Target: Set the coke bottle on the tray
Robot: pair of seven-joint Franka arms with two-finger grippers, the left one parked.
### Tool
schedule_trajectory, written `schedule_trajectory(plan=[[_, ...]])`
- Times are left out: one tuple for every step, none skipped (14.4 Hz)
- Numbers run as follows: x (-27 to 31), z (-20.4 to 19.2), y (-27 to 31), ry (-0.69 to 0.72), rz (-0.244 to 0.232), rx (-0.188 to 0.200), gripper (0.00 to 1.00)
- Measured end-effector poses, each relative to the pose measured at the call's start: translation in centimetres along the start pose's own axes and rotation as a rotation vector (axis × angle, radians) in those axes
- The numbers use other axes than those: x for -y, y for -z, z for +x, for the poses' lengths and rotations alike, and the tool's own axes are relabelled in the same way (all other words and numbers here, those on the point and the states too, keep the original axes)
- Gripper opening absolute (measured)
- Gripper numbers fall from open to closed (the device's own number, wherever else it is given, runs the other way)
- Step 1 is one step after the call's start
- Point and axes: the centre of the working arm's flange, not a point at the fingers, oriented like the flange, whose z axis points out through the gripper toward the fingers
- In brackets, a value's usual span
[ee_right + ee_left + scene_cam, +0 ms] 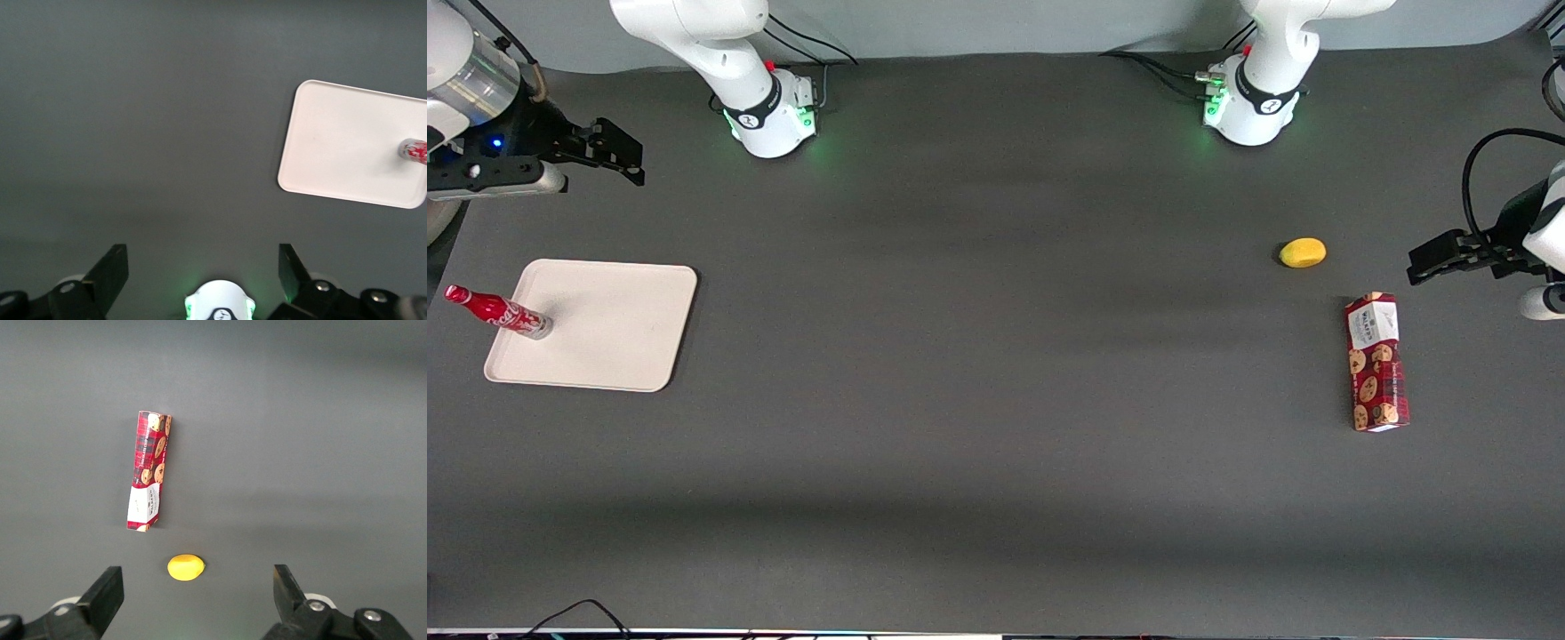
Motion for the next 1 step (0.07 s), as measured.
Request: schedule_trajectory(plan=[[-0.17,-0.01,0.81,-0.035,0.014,-0.017,1.00]])
